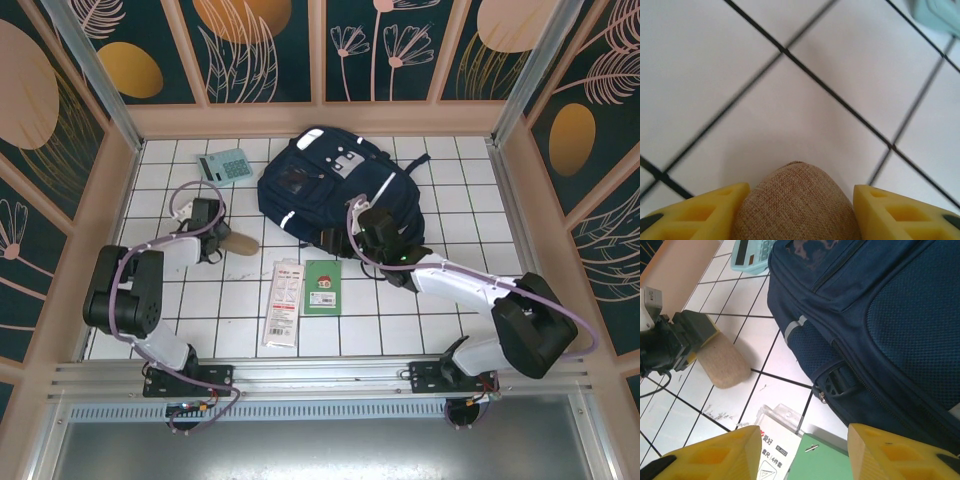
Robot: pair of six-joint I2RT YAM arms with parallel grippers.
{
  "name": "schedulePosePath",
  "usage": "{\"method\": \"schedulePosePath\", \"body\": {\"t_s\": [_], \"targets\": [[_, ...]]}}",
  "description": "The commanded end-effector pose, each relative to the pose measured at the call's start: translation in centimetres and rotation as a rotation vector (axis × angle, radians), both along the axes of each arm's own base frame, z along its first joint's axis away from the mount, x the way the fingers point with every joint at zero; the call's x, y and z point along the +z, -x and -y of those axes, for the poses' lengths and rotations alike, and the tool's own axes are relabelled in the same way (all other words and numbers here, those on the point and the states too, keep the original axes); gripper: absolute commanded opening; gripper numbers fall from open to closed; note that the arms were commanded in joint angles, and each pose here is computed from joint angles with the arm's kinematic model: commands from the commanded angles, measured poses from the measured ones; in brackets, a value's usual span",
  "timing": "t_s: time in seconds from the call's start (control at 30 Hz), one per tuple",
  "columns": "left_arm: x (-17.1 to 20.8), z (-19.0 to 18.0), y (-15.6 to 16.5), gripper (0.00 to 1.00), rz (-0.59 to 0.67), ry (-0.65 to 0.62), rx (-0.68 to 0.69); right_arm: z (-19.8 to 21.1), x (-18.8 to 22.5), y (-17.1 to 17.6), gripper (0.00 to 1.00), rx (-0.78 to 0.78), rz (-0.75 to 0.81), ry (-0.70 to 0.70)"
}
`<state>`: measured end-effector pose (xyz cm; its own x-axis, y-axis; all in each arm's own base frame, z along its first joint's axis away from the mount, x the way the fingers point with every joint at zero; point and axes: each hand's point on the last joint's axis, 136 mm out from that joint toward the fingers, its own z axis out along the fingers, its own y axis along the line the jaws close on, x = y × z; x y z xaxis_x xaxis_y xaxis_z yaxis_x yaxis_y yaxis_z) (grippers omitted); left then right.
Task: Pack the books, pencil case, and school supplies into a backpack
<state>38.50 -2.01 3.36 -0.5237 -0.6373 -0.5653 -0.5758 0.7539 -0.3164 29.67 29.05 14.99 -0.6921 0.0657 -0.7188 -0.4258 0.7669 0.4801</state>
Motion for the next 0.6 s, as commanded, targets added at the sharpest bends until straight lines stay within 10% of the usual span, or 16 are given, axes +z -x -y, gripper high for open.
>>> {"method": "schedulePosePath", "body": {"t_s": [0.0,0.57], "targets": [[-2.5,4.0,3.4,0.55,-0.109,0.01,-0.165,-1.9,1.3,-0.1,0.49,0.052,0.039,-0.027],[8.4,3.2,4.7,0.91,0.128,-0.067,-0.064,-12.1,-2.1,3.5,0.67,0.383,0.128,0.1]]}}
